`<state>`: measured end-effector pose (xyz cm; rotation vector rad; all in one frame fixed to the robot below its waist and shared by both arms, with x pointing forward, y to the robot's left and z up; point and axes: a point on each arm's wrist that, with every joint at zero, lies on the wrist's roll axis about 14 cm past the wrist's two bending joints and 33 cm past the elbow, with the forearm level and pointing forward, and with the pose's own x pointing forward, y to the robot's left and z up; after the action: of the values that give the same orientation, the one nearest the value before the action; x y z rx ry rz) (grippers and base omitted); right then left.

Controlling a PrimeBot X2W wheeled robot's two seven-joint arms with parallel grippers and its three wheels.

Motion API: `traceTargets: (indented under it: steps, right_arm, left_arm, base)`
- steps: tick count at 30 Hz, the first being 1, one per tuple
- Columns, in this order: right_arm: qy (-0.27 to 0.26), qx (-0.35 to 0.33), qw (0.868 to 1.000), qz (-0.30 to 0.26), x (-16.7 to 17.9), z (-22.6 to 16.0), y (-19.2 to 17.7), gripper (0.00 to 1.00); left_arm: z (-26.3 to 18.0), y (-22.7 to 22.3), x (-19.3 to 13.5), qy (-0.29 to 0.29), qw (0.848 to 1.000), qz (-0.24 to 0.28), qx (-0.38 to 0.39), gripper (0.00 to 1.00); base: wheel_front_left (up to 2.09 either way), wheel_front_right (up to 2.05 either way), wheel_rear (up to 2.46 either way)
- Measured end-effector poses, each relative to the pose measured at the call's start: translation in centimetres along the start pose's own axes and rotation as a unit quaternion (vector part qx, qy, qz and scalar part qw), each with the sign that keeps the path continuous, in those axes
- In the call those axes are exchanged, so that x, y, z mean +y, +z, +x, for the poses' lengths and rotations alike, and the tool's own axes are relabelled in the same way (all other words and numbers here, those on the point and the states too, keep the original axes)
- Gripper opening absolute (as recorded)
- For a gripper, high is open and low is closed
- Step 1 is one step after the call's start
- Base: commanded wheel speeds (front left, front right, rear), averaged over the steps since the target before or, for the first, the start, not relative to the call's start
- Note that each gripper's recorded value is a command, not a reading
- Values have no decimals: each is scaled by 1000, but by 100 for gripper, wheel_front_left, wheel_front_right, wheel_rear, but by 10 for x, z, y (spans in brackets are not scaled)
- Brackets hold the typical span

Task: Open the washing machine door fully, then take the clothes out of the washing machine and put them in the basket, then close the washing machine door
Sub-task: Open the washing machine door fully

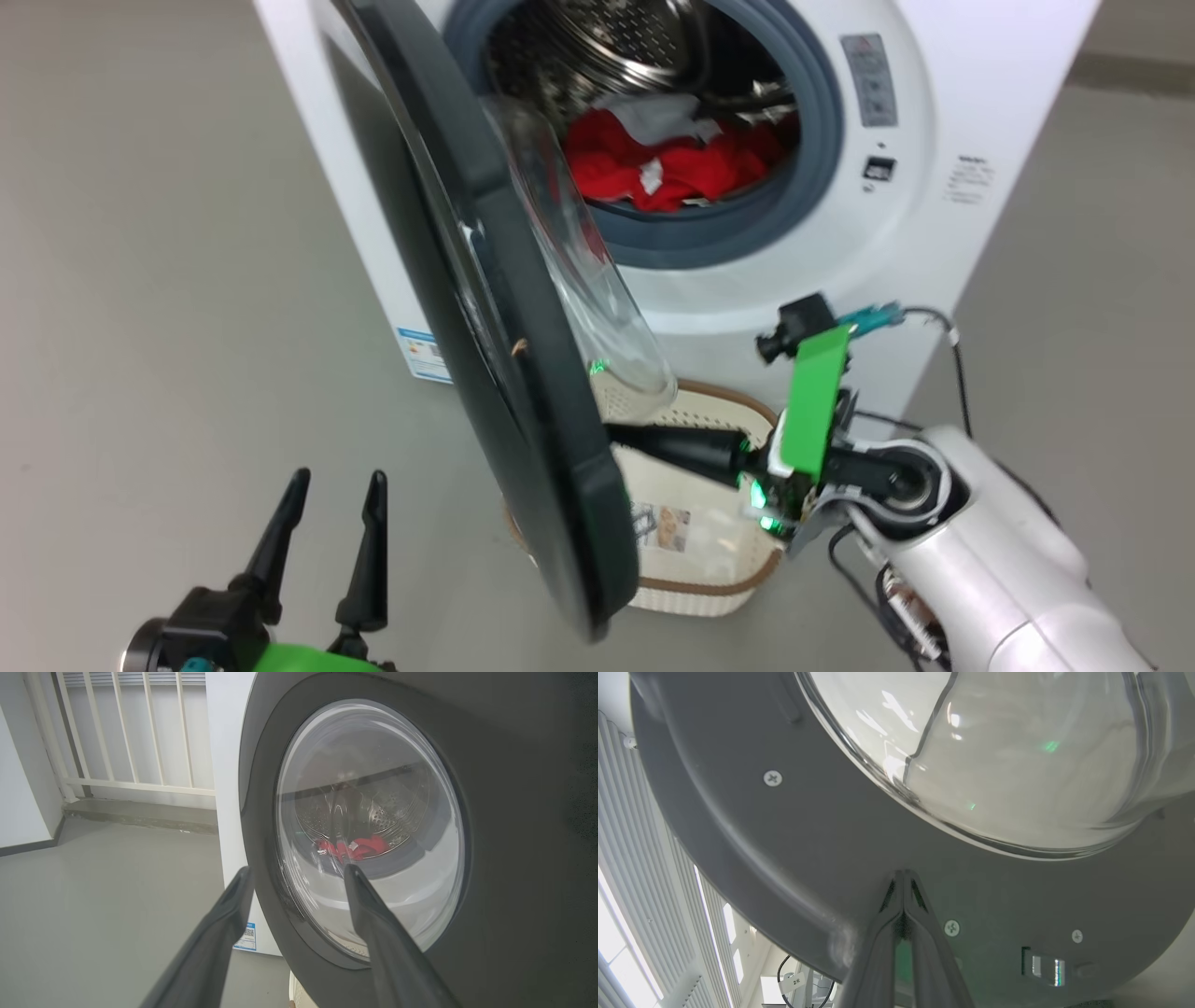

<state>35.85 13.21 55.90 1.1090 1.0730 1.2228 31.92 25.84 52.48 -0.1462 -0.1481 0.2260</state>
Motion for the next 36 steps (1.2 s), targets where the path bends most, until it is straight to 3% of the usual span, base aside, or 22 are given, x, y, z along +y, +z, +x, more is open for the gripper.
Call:
traceTargets:
  steps: [19, 36]
  right_arm:
    - [-8, 100, 995, -16, 12, 58, -74, 0]
    - [-9, 128, 991, -30, 16, 75, -88, 0]
  left_arm:
    - [-56, 20, 57, 84, 996, 6, -30, 100]
    - [-65, 20, 65, 101, 994, 9, -29, 100]
  base:
    - [0, 0, 0]
    - [0, 0, 0]
